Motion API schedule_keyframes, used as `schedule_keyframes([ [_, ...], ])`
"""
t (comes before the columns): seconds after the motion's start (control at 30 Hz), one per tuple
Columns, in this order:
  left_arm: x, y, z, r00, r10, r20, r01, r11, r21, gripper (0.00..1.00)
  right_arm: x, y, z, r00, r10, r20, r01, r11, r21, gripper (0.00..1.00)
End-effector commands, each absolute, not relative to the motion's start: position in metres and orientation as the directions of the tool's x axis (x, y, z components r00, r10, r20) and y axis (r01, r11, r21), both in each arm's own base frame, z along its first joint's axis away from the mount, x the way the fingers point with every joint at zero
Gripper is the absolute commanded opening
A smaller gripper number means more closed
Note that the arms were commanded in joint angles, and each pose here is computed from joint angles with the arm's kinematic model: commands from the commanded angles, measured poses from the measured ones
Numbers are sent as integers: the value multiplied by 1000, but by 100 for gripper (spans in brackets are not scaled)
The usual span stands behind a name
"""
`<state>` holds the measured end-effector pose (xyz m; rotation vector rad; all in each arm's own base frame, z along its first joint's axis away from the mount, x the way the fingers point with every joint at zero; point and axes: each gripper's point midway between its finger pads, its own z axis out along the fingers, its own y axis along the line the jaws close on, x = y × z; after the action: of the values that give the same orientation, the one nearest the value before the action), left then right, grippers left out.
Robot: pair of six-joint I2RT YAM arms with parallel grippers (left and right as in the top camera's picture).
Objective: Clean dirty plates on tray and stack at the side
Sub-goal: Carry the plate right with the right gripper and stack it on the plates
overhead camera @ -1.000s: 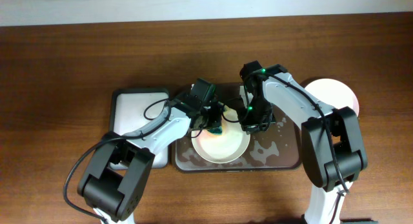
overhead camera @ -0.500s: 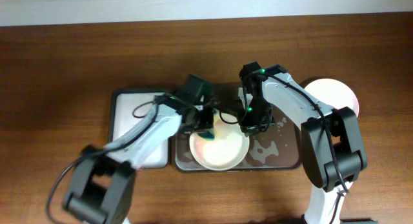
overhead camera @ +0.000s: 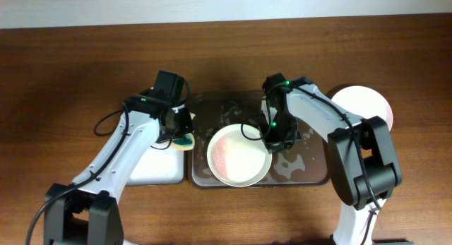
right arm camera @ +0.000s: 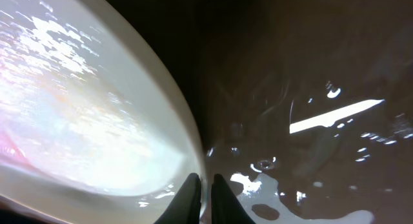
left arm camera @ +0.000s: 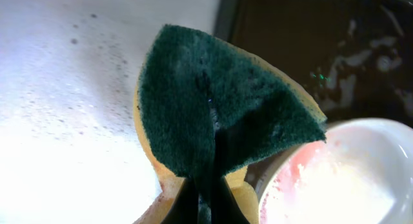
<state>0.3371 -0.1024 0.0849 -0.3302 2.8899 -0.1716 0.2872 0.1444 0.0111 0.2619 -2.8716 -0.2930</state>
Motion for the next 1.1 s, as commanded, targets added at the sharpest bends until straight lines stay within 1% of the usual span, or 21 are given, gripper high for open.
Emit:
schedule_keyframes([
  [0.0, 333, -91, 78, -950, -233, -206, -215, 971, -106, 0, 279, 144, 3, -949, -212, 233, -162, 963, 217, 9],
  [0.07, 332, -91, 78, -951, -232, -203, -214, 971, -105, 0, 281, 144, 3, -950, -212, 227, -163, 962, 218, 4],
  [0.27, 331, -88, 77, -951, -232, -204, -219, 972, -88, 0, 285, 146, 5, -955, -212, 209, -164, 961, 224, 4],
  [0.3, 330, -86, 77, -951, -232, -205, -221, 972, -76, 0, 289, 146, 9, -958, -210, 195, -165, 960, 226, 4],
  [0.43, 328, -78, 77, -950, -232, -209, -230, 973, -34, 0, 316, 138, 45, -980, -188, 60, -173, 964, 201, 4],
  [0.5, 328, -78, 77, -950, -231, -211, -229, 973, -33, 0, 326, 127, 65, -982, -185, -19, -186, 973, 137, 4],
  [0.63, 333, -76, 77, -964, -140, -227, -140, 990, -13, 0, 334, 102, 100, -974, -184, -134, -184, 983, -9, 4],
  [0.73, 335, -65, 73, -961, -167, -220, -170, 985, -7, 0, 339, 71, 127, -968, -127, -218, -92, 982, -164, 4],
  [0.8, 336, -58, 71, -959, -186, -212, -190, 982, -4, 0, 340, 60, 140, -959, -105, -262, -48, 975, -215, 4],
  [0.87, 337, -53, 68, -964, -169, -206, -173, 985, 2, 0, 342, 54, 153, -946, -96, -310, -11, 964, -266, 4],
  [0.97, 338, -46, 59, -976, -119, -184, -126, 992, 23, 0, 343, 59, 170, -915, -154, -372, -17, 938, -346, 4],
  [1.07, 337, -46, 46, -985, -90, -148, -96, 995, 38, 0, 344, 67, 184, -883, -231, -409, -18, 887, -462, 4],
])
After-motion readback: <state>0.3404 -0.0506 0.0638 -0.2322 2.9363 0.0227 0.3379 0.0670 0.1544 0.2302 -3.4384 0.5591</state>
